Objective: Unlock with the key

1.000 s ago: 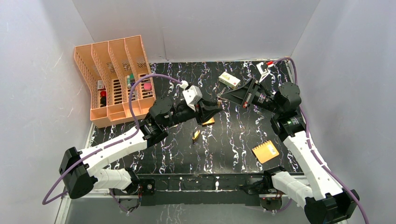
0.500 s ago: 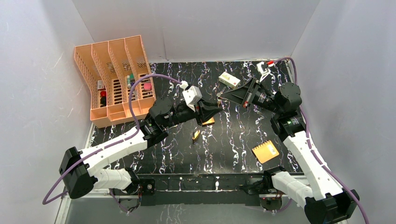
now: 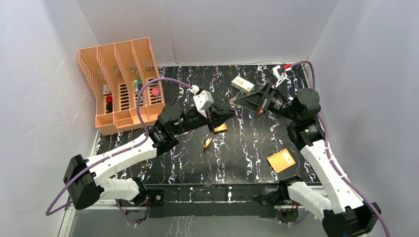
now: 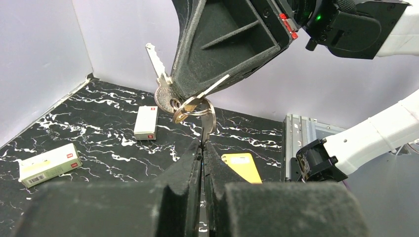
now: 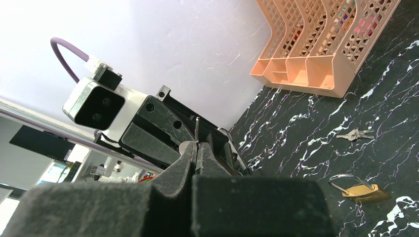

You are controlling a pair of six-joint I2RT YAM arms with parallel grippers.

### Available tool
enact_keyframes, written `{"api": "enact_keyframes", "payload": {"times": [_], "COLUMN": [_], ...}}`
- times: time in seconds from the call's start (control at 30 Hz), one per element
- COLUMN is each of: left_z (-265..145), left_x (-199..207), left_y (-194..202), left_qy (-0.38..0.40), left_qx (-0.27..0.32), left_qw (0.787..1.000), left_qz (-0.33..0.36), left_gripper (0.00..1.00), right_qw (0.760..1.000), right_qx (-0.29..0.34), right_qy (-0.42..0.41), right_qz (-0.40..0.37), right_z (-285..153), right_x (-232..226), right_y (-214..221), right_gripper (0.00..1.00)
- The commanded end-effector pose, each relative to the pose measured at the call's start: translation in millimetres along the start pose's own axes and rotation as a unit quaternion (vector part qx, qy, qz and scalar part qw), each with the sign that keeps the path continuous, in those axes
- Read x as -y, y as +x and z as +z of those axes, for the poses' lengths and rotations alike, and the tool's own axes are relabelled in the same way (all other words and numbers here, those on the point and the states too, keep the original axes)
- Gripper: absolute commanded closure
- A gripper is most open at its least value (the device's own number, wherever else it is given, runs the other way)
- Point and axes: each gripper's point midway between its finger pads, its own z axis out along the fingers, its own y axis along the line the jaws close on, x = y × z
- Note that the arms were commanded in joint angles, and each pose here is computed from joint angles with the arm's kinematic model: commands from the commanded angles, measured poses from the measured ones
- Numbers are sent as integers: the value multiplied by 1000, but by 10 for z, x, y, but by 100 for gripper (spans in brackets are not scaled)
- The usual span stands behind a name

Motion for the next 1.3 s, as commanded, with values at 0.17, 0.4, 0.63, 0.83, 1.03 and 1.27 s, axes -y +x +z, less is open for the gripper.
{"api": "enact_keyframes", "payload": {"times": [0.17, 0.4, 0.63, 0.83, 1.03, 1.27], "left_z": [1, -152, -482, -777, -913, -826], "left_x": [48, -196, -481, -798, -1105, -1034], "left_y": [-366, -333, -364, -522, -334, -551], "left_qy": [10, -57, -115, -158, -148, -102], "left_qx": [52, 17, -77, -145, -260, -271], "left_qw": [998, 993, 957, 846, 643, 621], "left_qz": [25, 99, 255, 488, 705, 728], "left_gripper": [100, 100, 100, 100, 100, 100], "right_qw": [999, 997, 985, 974, 979, 985], "right_qx": [12, 11, -6, -40, -83, -78], "right_qy": [-33, 35, 114, 174, 171, 113], "right_qz": [-38, -65, -128, -142, -71, -109], "right_z": [-51, -133, -298, -317, -117, -9], "right_x": [-253, -125, -138, -3, 220, -31], "right_y": [-54, -49, -124, -193, -107, -194], "right_gripper": [100, 33, 2, 3, 9, 12]}}
